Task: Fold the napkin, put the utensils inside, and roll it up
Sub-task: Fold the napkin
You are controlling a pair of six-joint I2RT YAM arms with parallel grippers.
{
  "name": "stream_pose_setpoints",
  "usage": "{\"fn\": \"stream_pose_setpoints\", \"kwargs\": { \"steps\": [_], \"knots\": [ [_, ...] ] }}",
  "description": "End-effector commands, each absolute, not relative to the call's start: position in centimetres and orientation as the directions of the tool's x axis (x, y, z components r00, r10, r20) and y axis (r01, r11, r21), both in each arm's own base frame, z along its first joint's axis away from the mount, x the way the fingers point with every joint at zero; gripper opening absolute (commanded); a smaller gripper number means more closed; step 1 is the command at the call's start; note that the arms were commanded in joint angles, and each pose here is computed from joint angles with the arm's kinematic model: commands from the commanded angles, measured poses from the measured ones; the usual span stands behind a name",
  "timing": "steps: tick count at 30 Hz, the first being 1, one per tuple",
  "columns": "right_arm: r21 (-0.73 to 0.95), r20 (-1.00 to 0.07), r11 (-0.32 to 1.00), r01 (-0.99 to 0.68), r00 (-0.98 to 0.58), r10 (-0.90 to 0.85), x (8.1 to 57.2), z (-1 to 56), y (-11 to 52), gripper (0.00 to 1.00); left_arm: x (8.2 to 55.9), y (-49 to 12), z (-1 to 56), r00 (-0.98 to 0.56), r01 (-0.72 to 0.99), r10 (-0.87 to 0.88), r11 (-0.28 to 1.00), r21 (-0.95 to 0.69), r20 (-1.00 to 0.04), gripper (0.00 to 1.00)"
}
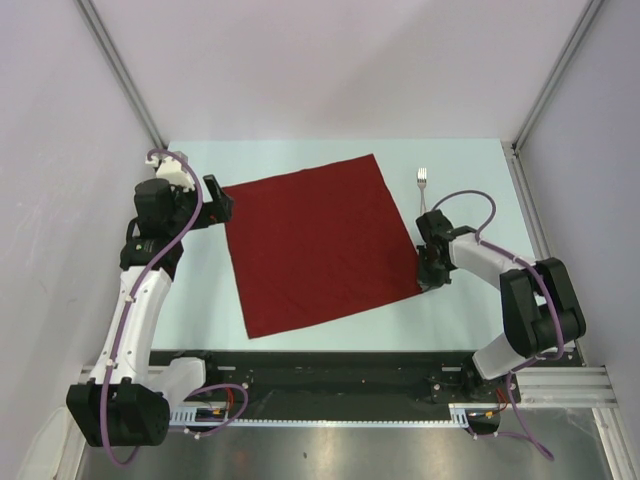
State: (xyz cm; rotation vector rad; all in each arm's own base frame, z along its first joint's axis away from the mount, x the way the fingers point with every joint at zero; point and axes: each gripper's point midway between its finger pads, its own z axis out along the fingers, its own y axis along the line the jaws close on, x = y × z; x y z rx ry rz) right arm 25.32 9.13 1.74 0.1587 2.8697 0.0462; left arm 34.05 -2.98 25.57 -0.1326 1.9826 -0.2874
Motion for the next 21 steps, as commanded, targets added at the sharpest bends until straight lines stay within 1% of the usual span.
{"fn": "stream_pose_setpoints", "kwargs": {
  "steps": [1, 7, 12, 14, 15, 16, 17, 18, 21],
  "knots": [
    [-0.047, -0.32, 0.987, 0.153, -0.938, 0.13, 27.0, 3.8, 6.1, 0.0, 34.3, -3.5, 26.4, -0.396, 0.066, -0.225, 0.96, -0.272, -0.891, 1.0],
    [-0.069, -0.387, 0.977, 0.201, -0.908, 0.16, 28.2, 6.6, 4.1, 0.0, 34.5, -3.6, 26.1, -0.406, 0.07, -0.229, 0.957, -0.28, -0.885, 1.0],
    [-0.025, -0.442, 0.983, 0.182, -0.884, 0.153, 30.4, 9.7, 5.5, 0.0, 34.4, -3.7, 26.1, -0.407, 0.074, -0.229, 0.957, -0.282, -0.884, 1.0],
    [-0.011, -0.468, 0.989, 0.147, -0.875, 0.125, 31.1, 10.8, 7.3, 0.0, 34.4, -3.8, 26.1, -0.41, 0.08, -0.23, 0.955, -0.286, -0.883, 1.0],
    [0.007, -0.498, 0.991, 0.13, -0.859, 0.117, 32.1, 12.2, 8.4, 0.0, 34.5, -3.9, 26.0, -0.412, 0.081, -0.233, 0.954, -0.29, -0.881, 1.0],
    [0.012, -0.497, 0.993, 0.12, -0.861, 0.11, 32.6, 12.2, 9.3, 0.0, 34.5, -4.0, 26.1, -0.411, 0.084, -0.233, 0.953, -0.291, -0.881, 1.0],
    [0.022, -0.504, 0.997, 0.078, -0.86, 0.078, 32.7, 12.5, 11.1, 0.0, 34.5, -3.9, 26.1, -0.411, 0.084, -0.233, 0.953, -0.291, -0.881, 1.0],
    [0.047, -0.543, 0.997, 0.059, -0.836, 0.075, 34.1, 13.8, 12.5, 0.0, 34.5, -4.0, 26.0, -0.413, 0.084, -0.234, 0.952, -0.293, -0.88, 1.0],
    [0.095, -0.581, 0.995, -0.027, -0.813, 0.033, 36.3, 14.1, 17.3, 0.0, 34.4, -4.0, 26.1, -0.413, 0.087, -0.234, 0.952, -0.294, -0.88, 1.0]
  ]
}}
